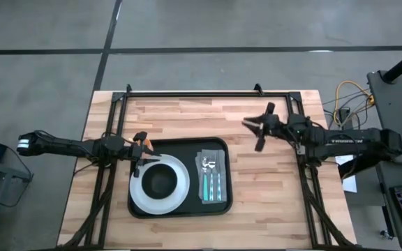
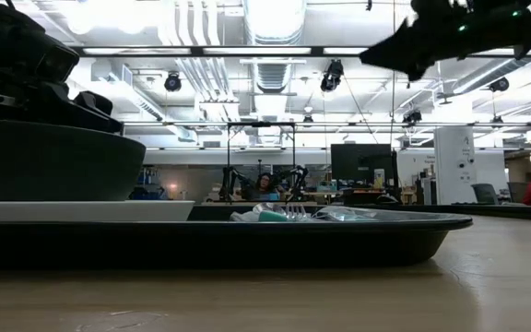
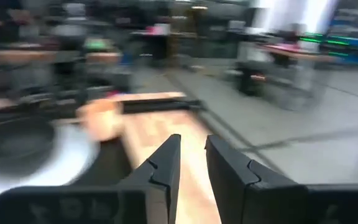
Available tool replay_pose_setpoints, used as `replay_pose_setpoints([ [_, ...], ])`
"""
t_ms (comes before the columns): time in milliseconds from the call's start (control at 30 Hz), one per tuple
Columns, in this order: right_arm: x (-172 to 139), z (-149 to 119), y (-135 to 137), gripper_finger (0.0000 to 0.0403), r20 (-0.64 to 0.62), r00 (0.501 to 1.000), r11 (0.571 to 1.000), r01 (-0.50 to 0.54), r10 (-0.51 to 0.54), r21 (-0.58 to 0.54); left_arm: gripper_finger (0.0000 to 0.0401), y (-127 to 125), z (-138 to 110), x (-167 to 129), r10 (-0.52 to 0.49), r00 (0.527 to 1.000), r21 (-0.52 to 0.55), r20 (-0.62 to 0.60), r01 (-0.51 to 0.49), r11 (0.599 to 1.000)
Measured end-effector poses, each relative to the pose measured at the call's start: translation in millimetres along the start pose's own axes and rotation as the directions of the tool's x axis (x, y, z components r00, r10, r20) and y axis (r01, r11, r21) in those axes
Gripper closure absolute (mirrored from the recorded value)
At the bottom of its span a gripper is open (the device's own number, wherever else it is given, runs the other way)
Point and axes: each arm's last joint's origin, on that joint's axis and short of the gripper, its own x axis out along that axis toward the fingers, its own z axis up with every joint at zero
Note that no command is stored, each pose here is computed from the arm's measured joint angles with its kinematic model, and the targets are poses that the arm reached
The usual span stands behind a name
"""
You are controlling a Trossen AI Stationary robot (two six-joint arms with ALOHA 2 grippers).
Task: Set up tray
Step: Return to Home Position
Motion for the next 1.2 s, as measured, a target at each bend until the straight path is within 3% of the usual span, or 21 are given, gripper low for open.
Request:
replay_pose_setpoints([
  [233,-2.8,-15.0,-0.2,0.0335,-0.026,0.965,0.965,-0.261,0.26,-0.024,0.0339,-0.1,-0.6,0.3,-0.001,1.0,0.0,-0.005,0.001,1.0],
  [567,-20.6,-30.3,-1.8,0.0335,-0.02,0.966,0.964,-0.26,0.259,-0.047,0.0339,-0.1,-0.7,0.3,-0.001,1.0,0.0,-0.006,0.001,1.0],
  [867,-43.5,-37.2,-3.7,0.0335,0.075,0.965,0.965,-0.255,0.251,0.053,0.0339,-0.1,-0.6,0.3,0.0,1.0,0.0,-0.005,0.0,1.0],
  [1200,-52.6,-61.9,-2.5,0.0335,0.038,0.965,0.957,-0.263,0.261,0.119,0.0339,-0.1,-0.6,0.3,-0.001,1.0,0.0,-0.006,0.001,1.0],
])
